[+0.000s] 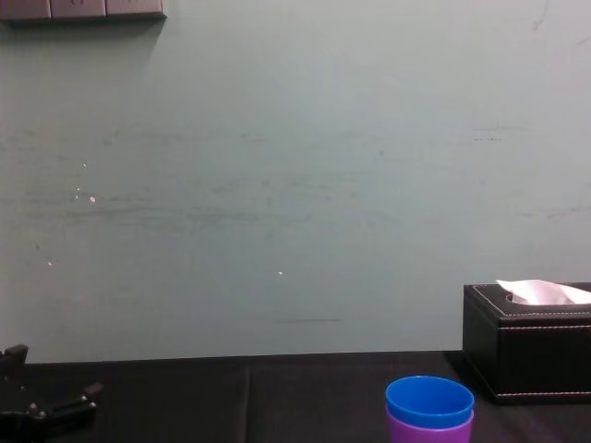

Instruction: Stack the three plastic cups sequentially using one hand.

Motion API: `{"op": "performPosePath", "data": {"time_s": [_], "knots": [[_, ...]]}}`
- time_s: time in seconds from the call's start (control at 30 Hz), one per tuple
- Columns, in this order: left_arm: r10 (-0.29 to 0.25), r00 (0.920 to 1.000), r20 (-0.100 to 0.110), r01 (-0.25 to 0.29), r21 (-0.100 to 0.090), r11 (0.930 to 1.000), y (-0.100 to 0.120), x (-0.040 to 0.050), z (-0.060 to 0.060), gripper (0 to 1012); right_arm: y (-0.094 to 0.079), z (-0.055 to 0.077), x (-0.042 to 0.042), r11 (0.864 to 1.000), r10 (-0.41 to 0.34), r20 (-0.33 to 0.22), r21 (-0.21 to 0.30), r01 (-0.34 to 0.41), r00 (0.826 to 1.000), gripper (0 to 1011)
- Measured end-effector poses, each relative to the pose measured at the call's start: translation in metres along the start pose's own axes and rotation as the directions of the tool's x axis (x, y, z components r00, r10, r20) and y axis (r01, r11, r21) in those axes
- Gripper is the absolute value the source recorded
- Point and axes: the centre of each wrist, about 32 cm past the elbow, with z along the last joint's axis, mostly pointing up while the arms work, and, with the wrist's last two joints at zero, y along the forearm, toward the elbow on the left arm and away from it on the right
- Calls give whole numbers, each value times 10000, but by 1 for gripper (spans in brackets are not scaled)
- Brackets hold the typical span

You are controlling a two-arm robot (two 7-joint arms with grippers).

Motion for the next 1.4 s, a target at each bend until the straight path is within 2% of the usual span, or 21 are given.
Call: {"op": "performPosePath", "data": {"time_s": [0.23,0.57,0.7,0.8,0.9,0.93,1.13,1.23,1.4], "knots": [[-1,10000,0,1,1,10000,0,0,0,1011,-4,1,0,10000,-11,-7,0,11,10000,756],[-1,10000,0,1,1,10000,0,0,0,1011,-11,17,0,10000,-7,-16,1,7,10000,731],[-2,10000,0,2,0,10000,0,-1,0,1011,-47,156,29,10000,84,88,-13,-84,9999,731],[-1,10000,0,1,1,10000,0,0,0,1011,-88,336,71,9997,210,96,146,-211,9997,731],[-1,10000,0,1,0,10000,0,0,0,1011,-115,462,108,9991,246,63,333,-248,9997,731],[-1,10000,0,1,0,10000,0,0,0,1011,-131,551,136,9986,259,67,465,-262,9996,731],[-1,10000,0,1,0,10000,0,0,0,1011,-176,842,271,9954,261,6,922,-261,9997,731],[-1,10000,1,1,0,10000,0,0,0,1011,-193,944,344,9942,142,23,1070,-144,9999,731],[0,10000,0,0,0,10000,0,0,0,1012,-195,1040,455,9938,-136,91,1106,125,9999,731]]}}
